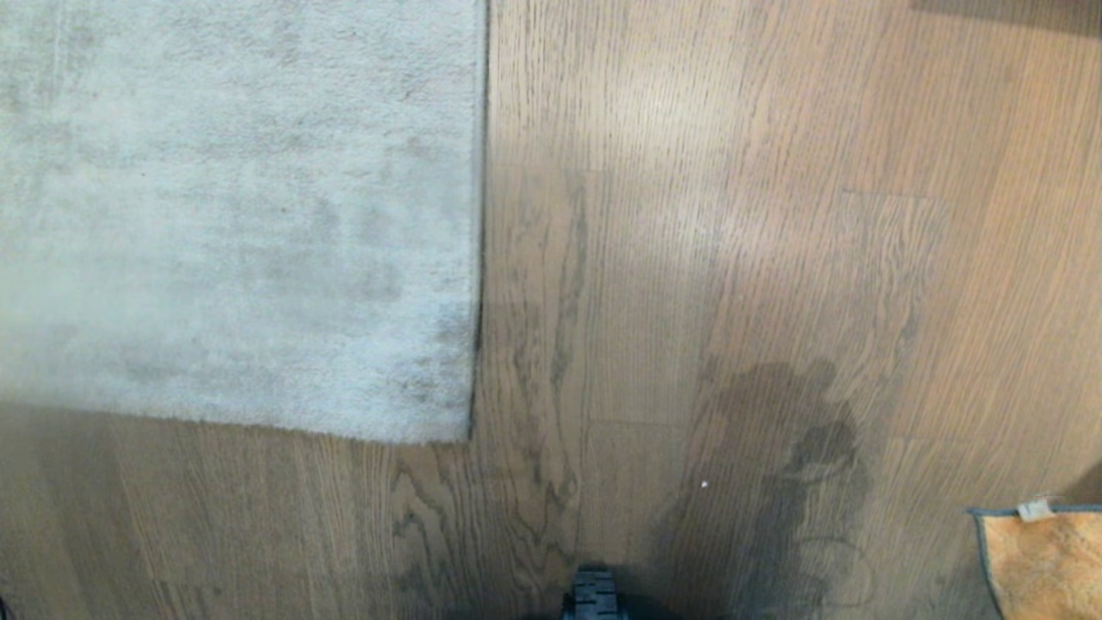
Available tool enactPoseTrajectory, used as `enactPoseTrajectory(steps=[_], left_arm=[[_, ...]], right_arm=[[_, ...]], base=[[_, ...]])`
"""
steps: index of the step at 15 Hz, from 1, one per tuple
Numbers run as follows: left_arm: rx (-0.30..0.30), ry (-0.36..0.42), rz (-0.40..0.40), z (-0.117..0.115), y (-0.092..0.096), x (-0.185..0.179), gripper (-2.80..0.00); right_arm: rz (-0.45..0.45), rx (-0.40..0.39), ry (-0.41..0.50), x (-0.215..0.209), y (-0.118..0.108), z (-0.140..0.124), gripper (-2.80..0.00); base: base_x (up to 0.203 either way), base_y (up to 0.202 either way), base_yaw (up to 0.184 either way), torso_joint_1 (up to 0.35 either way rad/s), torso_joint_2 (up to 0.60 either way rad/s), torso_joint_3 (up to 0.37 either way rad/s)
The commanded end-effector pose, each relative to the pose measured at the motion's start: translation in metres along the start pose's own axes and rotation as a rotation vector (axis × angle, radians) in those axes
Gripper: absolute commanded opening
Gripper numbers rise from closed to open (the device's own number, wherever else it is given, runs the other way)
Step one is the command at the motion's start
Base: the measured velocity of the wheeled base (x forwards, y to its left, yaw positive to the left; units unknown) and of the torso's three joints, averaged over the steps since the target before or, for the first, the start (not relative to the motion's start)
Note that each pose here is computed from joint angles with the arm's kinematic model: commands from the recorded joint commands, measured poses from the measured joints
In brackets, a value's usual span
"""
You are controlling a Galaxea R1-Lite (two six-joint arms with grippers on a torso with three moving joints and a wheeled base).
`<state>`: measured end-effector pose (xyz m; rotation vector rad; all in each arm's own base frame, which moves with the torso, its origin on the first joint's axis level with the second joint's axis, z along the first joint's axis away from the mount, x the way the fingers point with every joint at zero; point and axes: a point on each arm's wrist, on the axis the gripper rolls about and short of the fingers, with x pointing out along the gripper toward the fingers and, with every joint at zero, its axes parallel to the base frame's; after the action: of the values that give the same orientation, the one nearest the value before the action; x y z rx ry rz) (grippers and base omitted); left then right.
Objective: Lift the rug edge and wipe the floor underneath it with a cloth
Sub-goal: Lift up the carpet
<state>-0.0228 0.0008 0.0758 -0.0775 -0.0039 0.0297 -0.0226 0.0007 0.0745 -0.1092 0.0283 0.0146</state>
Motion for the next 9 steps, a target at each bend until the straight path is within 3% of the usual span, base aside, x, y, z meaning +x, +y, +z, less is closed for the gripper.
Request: enactPoseTrajectory(steps=[1, 9], left_arm=[[-0.001, 0.000, 0.001, 0.0000, 0.0000, 0.0000, -2.80], [-0.001, 0.000, 0.001, 0.0000, 0.0000, 0.0000, -2.80]], right_arm=[[0.000, -0.002, -0.017, -0.0006, 0.0000, 0.0005, -2.80], [-0.001, 0.031, -0.021, -0.0003, 0.0000, 0.0005, -2.80]], base=[[0.000, 0.000, 0.000, 0.000, 0.00, 0.000], [0.000, 0.000, 0.000, 0.000, 0.00, 0.000]])
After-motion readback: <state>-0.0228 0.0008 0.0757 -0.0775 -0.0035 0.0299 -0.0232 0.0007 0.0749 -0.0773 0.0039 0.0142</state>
